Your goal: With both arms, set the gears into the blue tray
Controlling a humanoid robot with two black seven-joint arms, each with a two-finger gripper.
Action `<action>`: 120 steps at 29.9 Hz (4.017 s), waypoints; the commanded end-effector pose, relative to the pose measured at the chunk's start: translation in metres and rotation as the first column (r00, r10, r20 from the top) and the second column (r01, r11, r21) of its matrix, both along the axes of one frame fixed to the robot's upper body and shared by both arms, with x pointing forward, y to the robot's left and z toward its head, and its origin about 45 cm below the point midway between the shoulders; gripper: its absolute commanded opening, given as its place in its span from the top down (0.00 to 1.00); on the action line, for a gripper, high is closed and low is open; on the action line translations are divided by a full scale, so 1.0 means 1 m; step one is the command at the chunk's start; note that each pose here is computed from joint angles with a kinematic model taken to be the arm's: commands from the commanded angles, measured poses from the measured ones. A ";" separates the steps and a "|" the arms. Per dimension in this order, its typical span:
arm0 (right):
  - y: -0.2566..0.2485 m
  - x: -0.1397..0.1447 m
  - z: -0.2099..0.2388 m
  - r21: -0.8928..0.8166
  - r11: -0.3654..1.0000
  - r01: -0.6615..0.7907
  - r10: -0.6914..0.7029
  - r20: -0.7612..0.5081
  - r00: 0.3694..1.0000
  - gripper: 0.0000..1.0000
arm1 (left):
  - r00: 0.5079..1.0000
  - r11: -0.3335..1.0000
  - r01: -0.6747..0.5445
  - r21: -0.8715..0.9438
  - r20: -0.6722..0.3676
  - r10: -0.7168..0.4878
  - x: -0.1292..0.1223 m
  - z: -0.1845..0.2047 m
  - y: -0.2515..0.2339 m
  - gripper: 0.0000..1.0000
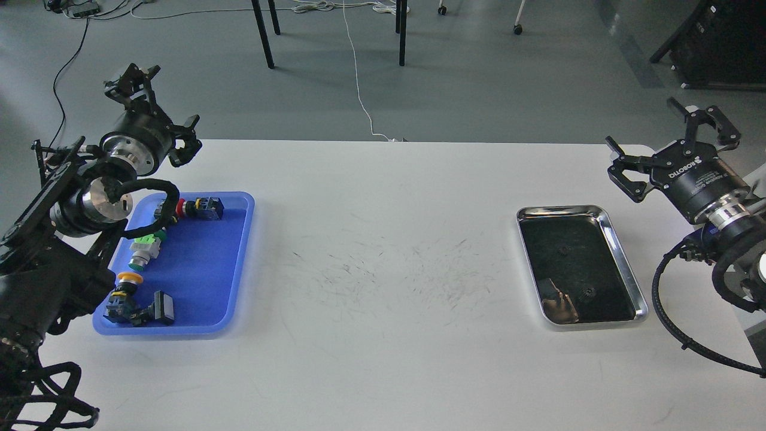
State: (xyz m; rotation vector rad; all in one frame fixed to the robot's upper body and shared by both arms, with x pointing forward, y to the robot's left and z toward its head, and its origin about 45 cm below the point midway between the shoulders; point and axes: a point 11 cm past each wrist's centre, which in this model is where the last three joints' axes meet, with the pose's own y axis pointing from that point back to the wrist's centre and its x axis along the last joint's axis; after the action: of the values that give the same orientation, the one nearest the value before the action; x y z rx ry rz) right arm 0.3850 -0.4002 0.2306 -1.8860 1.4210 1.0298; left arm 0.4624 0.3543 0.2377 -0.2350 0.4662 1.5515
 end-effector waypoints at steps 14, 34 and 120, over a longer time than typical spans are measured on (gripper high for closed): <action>0.000 0.004 0.007 0.005 1.000 0.005 -0.005 0.020 1.000 0.00 | 0.999 1.000 -0.025 0.002 0.021 0.025 0.000 0.008 0.013 0.02; 0.001 0.000 0.019 -0.180 0.980 -0.079 0.087 0.035 0.996 0.01 | 0.999 0.998 0.003 -0.062 0.046 0.000 -0.005 0.016 0.021 0.02; 0.086 0.012 -0.087 -0.495 -0.850 -0.183 0.347 -0.786 0.512 0.93 | 0.998 1.000 0.000 0.029 0.058 -0.001 -0.006 0.024 0.032 0.02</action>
State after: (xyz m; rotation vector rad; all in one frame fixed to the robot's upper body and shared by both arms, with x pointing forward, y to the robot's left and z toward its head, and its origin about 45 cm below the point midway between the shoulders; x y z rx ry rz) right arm 0.3906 -0.3144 0.1335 -4.3549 0.5806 -1.3943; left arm 0.4563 0.3863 0.2613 -0.2565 0.3986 1.5466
